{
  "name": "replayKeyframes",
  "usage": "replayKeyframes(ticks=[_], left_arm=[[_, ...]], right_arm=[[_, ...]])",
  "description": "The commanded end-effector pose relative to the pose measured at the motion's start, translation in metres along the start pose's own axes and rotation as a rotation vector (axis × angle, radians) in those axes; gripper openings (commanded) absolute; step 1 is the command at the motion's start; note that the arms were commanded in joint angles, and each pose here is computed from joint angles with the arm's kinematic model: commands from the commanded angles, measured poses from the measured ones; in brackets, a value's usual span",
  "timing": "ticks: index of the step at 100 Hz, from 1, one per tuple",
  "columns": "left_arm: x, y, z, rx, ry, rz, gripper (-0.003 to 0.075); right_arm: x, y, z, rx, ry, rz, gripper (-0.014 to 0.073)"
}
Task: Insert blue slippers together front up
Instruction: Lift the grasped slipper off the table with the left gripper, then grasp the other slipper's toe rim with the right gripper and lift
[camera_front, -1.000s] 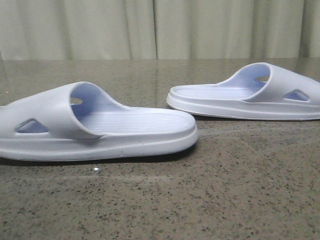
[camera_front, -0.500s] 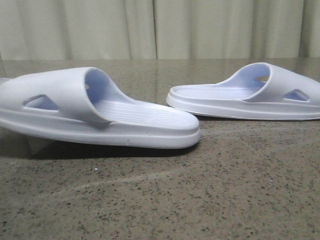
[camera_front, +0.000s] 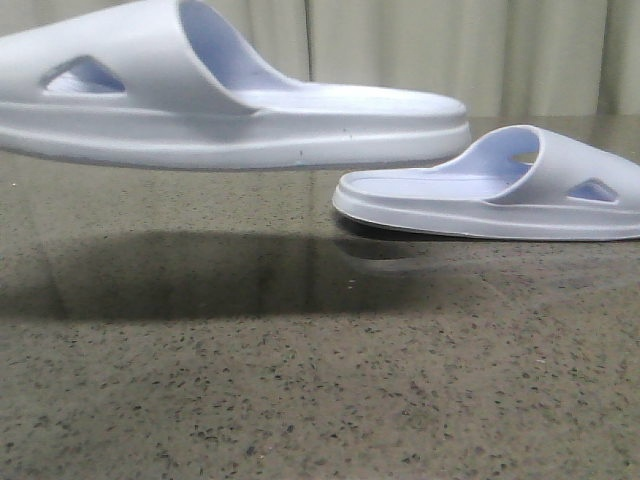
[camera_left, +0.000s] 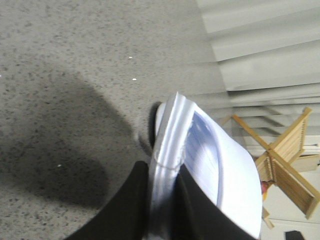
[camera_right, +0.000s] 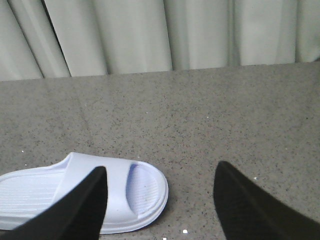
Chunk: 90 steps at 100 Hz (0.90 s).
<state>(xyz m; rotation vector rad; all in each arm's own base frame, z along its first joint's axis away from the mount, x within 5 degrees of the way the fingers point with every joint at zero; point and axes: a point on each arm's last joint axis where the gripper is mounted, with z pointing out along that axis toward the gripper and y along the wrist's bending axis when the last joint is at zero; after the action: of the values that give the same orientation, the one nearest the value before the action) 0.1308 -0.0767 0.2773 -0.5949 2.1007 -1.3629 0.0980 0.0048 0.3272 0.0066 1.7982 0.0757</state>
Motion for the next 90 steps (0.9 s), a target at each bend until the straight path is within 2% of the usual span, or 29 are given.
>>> replayKeyframes(ticks=[1, 16, 49, 90], left_arm=[[-0.001, -0.013, -0.005, 0.071, -0.012, -0.027, 0.0017], [-0.001, -0.014, -0.006, 0.075, -0.014, -0.025, 0.0017], [-0.001, -0.014, -0.006, 0.075, -0.014, -0.025, 0.0016], [-0.001, -0.014, -0.006, 0.075, -0.014, -0.025, 0.0016]], right_arm=[[-0.012, -0.001, 0.009, 0.012, -0.047, -0.02, 0.0393], [-0.007, -0.001, 0.035, 0.017, 0.041, 0.019, 0.0393], [0.017, -0.001, 0.092, 0.04, 0.242, 0.301, 0.0393], [0.017, -0.001, 0.125, 0.048, 0.244, 0.434, 0.0392]])
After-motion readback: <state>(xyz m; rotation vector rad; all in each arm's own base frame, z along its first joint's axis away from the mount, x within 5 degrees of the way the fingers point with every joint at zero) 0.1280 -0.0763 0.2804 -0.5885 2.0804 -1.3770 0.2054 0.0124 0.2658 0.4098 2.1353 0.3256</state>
